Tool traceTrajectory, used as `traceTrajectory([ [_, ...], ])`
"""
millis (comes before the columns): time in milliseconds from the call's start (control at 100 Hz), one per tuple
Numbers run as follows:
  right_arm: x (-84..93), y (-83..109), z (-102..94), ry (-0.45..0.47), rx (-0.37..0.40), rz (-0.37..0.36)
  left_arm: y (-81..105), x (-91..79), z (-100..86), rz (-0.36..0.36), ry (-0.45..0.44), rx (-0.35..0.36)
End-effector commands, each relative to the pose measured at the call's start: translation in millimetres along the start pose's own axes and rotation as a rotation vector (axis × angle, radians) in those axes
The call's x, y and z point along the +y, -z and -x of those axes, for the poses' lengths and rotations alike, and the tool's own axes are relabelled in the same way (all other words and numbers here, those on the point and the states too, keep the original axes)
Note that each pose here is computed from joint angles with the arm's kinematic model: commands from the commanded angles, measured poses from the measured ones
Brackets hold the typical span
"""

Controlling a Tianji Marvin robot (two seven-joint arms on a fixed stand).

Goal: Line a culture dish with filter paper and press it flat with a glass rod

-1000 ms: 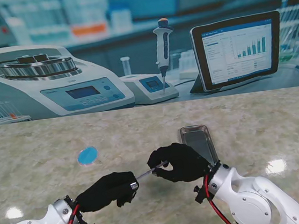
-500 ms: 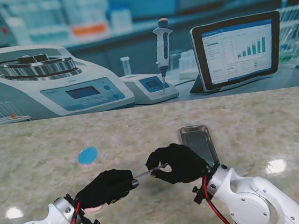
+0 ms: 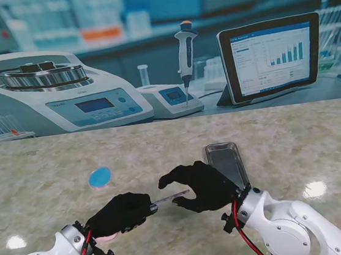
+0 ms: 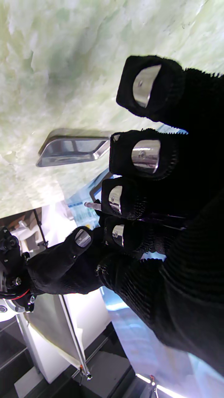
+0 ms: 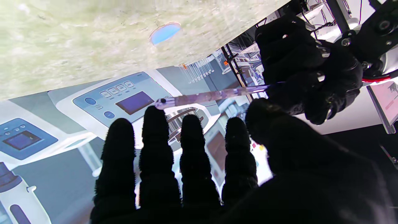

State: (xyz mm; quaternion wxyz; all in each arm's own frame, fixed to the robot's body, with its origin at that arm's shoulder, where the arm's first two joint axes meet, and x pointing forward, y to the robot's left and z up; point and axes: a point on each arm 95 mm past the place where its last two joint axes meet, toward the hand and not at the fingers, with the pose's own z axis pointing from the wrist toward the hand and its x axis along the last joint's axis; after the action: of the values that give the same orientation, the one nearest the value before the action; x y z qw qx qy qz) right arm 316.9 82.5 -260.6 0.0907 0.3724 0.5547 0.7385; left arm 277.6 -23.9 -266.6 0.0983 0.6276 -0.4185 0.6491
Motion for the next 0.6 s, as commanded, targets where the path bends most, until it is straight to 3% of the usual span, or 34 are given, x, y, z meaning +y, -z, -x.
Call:
traceTrajectory([
  [0, -1.2, 1.6, -3.8, 0.002, 0.001, -0.011, 0.7, 1.5, -0.9, 0.002, 0.007, -0.001],
  [220, 0.8, 7.4, -4.5, 0.006, -0.028, 0.001, 1.2, -1.1, 0.0, -0.014, 0.0, -0.005],
  [590, -2.2, 23.8, -0.5, -0.044, -0.14, 0.074, 1.3, -7.6, 2.8, -0.069, -0.07, -0.016],
])
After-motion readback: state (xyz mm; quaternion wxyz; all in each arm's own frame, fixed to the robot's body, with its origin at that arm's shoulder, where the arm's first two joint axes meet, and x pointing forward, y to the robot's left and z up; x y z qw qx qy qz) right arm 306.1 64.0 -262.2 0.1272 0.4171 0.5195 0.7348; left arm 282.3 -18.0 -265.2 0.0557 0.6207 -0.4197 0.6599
